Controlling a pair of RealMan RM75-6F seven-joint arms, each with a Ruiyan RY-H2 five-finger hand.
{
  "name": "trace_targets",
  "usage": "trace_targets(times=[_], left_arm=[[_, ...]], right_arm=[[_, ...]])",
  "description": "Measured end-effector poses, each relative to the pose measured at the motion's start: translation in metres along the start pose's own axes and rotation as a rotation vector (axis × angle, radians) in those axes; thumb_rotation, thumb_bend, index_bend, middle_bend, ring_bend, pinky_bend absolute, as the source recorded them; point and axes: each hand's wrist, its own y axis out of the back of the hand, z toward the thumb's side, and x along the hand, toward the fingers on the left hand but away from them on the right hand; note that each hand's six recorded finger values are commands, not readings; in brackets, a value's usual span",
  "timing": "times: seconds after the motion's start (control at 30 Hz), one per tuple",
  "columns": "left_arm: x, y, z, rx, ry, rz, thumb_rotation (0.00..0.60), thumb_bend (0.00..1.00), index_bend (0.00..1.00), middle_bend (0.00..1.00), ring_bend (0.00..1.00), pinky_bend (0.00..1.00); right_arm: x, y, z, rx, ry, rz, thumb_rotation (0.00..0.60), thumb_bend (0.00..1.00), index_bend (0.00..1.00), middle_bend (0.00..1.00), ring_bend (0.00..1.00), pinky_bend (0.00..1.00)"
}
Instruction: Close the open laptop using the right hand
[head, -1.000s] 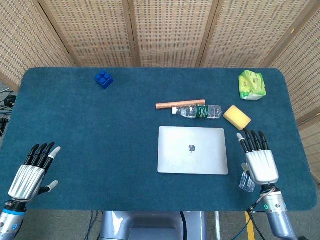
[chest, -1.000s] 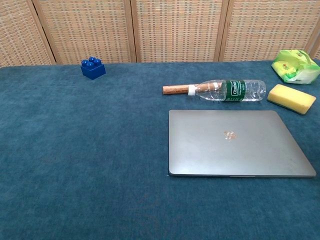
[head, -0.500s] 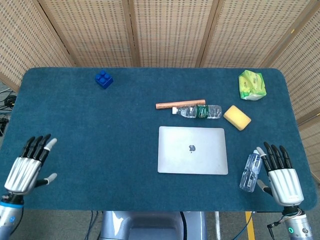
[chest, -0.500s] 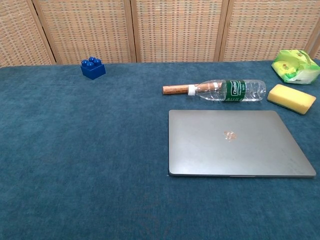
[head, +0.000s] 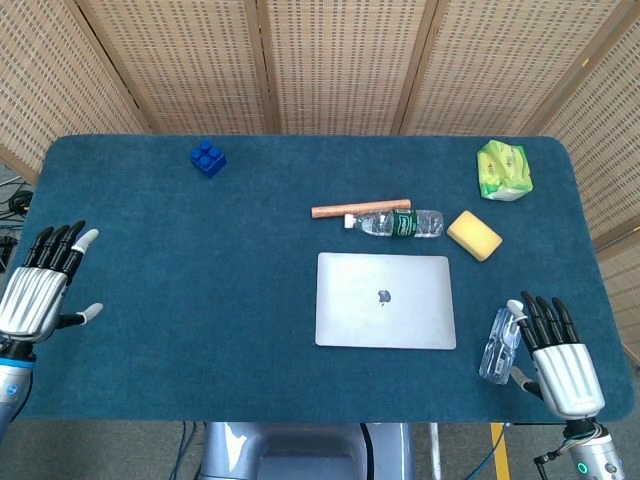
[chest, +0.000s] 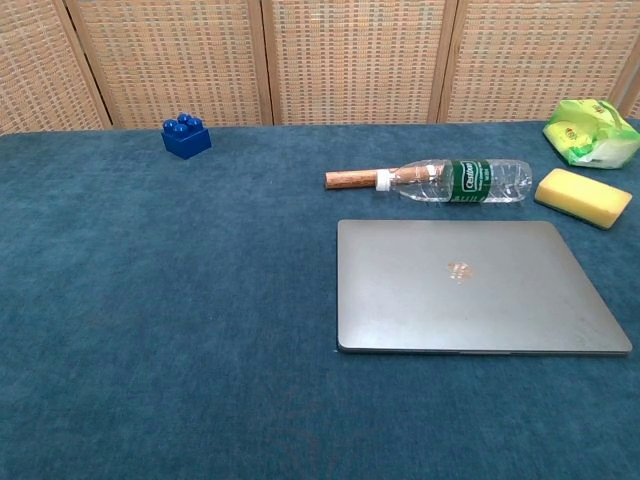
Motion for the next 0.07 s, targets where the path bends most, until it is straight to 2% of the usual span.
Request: trace_targets(times=[0.07], left_arm=[[-0.0020, -0.0010, 0.0004, 0.004, -0.001, 0.002, 0.600, 0.07, 0.00, 0.00, 0.00, 0.00]], right_arm=[[0.0006, 0.0005, 0.0014, 0.003, 0.003, 0.000, 0.600, 0.16, 0.00, 0.00, 0.00, 0.00]])
